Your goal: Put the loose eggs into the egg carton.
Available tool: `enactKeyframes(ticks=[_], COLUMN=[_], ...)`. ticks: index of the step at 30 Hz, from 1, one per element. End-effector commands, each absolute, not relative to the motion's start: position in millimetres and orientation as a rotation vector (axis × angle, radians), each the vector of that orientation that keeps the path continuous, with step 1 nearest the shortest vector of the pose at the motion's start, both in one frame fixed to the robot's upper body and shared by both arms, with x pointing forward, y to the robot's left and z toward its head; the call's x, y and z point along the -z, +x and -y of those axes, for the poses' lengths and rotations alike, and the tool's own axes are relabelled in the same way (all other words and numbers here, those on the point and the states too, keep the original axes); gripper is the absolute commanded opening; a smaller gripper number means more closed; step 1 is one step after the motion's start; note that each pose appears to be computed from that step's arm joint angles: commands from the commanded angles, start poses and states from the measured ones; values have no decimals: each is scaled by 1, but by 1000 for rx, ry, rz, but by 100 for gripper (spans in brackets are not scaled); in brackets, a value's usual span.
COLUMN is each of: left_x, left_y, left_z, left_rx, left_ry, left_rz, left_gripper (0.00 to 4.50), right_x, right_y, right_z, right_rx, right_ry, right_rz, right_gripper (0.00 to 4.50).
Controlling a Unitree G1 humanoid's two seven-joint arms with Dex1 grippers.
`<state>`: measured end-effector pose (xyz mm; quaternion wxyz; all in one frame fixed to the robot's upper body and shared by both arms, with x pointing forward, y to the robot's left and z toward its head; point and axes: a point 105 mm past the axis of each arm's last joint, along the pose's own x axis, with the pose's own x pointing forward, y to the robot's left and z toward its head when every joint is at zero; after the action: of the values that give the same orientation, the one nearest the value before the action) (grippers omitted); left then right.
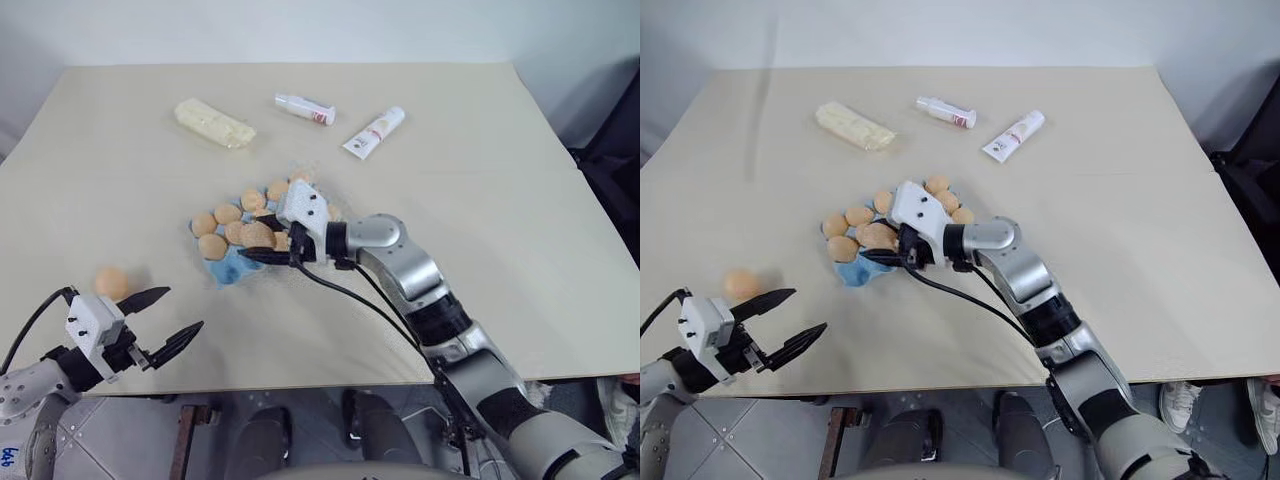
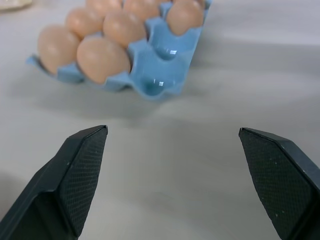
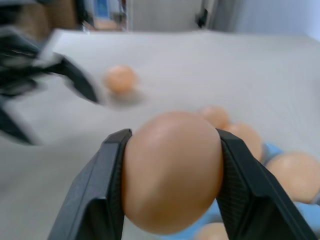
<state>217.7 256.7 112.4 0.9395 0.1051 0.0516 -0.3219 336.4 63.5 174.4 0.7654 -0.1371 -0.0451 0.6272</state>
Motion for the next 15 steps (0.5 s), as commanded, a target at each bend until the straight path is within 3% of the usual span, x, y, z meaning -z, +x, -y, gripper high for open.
enactKeyframes(ticks=[1,4,8,15], left_x=[-123,-122,-122,-124], left_y=[216,215,213,214], left_z=[-253,-252,-251,-260], left_rx=[647,641,636,616], left_ry=[229,226,223,228], left_rz=[-61,-59,-58,-57], left_gripper=[450,450,450,450], right_x=[-175,-178,-184,-194], right_y=[337,338,328,299], right_z=[-77,-83,-74,0], right_rx=[-1362,-1347,-1397,-1455], right_ry=[-302,-262,-241,-247], right_rz=[125,146,185,291], right_gripper=[215,290,428,444])
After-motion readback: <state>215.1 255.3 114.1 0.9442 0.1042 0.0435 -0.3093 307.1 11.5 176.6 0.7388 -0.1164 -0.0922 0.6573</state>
